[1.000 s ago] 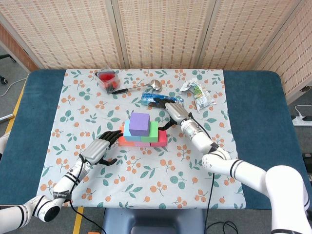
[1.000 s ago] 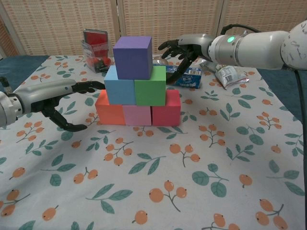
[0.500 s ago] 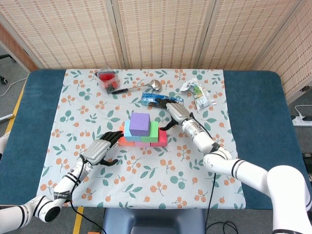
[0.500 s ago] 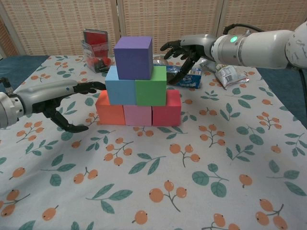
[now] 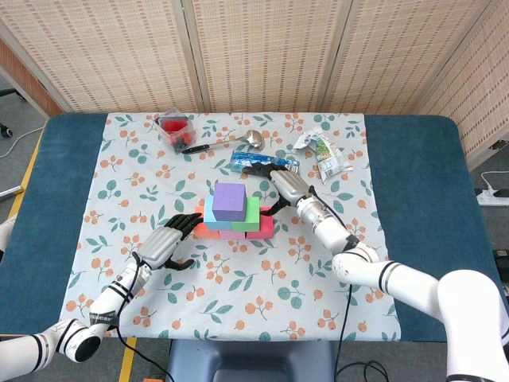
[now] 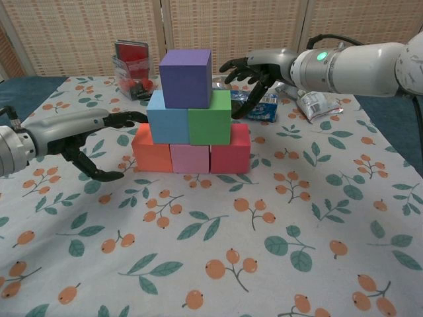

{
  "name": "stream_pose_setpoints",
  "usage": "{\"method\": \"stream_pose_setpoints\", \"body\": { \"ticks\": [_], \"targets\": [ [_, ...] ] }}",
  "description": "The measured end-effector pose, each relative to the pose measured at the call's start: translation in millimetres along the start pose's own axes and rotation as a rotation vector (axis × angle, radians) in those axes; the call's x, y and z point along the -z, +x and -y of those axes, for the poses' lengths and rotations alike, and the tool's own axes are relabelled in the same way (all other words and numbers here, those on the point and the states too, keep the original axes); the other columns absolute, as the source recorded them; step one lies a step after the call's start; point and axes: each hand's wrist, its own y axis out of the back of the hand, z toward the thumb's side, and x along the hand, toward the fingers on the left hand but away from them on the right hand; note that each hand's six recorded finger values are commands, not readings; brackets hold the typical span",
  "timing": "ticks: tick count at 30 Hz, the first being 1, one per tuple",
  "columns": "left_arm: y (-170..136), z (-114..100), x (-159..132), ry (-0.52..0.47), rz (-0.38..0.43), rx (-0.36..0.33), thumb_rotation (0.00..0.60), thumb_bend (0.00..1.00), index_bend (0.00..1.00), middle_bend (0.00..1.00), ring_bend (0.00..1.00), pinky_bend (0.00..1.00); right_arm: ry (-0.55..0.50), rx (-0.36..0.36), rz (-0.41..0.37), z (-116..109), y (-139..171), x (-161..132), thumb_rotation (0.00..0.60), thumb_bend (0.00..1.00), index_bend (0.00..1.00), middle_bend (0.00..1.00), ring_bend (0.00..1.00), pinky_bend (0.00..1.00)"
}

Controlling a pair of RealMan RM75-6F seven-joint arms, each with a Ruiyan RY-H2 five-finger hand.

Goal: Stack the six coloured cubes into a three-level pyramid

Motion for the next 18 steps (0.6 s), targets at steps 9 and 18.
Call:
{"method": "stream_pose_setpoints", "body": {
  "ticks": [9, 18],
  "targets": [
    [-2.2, -0.2, 5.0, -0.004, -0.011, 0.002, 0.600, 0.31, 0.00, 0.00, 0.00, 0.01, 0.005, -0.003, -0.003, 3.5, -1.2, -1.4, 0.600, 0.00, 0.00, 0.08, 0.00, 0.00],
    [-6.0, 1.4, 10.8, -0.014, -0.027, 0.003, 0.600, 0.31, 0.00, 0.00, 0.00, 0.00, 0.038, -0.002, 0.002, 0.0, 2.1, 2.2, 0.600, 0.00, 0.00, 0.08, 0.00, 0.00]
  ]
}}
